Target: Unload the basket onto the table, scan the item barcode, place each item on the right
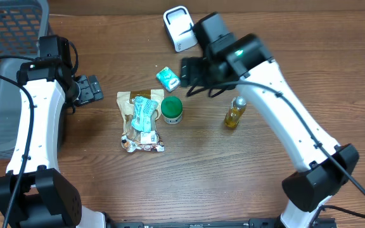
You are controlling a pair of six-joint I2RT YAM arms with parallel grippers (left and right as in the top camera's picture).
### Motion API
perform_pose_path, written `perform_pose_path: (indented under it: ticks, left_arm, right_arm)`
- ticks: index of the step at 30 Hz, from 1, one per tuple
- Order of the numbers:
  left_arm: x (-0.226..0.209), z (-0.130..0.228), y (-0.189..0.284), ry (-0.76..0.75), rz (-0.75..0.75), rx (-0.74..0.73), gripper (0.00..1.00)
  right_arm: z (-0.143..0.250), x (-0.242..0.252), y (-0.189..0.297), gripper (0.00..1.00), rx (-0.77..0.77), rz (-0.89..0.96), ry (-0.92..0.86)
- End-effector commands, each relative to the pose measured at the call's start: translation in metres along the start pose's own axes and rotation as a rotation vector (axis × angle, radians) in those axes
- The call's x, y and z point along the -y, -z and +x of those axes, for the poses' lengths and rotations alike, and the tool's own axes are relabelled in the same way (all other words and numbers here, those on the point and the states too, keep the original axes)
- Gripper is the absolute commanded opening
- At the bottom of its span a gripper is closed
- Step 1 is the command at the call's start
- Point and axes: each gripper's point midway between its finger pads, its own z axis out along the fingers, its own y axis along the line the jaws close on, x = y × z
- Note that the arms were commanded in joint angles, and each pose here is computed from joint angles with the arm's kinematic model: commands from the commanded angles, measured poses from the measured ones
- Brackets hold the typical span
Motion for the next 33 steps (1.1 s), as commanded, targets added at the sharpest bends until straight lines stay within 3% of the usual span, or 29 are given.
perform_pose_path:
  ticks: [1,7,23,33]
  left_arm:
    - [-0.002,-0.008,0.011,-0.008,-0.003,0.038,0.99]
    - [-0.002,-0.008,0.011,-0.008,-0.003,0.038,0.99]
    - [-0.002,-0.008,0.011,-0.009,-0.003,0.038,1.00]
    - [-0.002,-0.008,0.011,-0.009,-0.003,0.038,1.00]
  right_arm:
    - [0.013,-0.020,-0.007,0.91,0.013,-0.002,0.023]
    - [0.024,-0.024,-0.028,0.91,0.067,0.086,0.012]
    - [0.058,-0.030,-0.120,0.96,-0.051,0.160,0.052]
    - [0.067,-0.027,-0.149,0.98,-0.083,0.185,0.062]
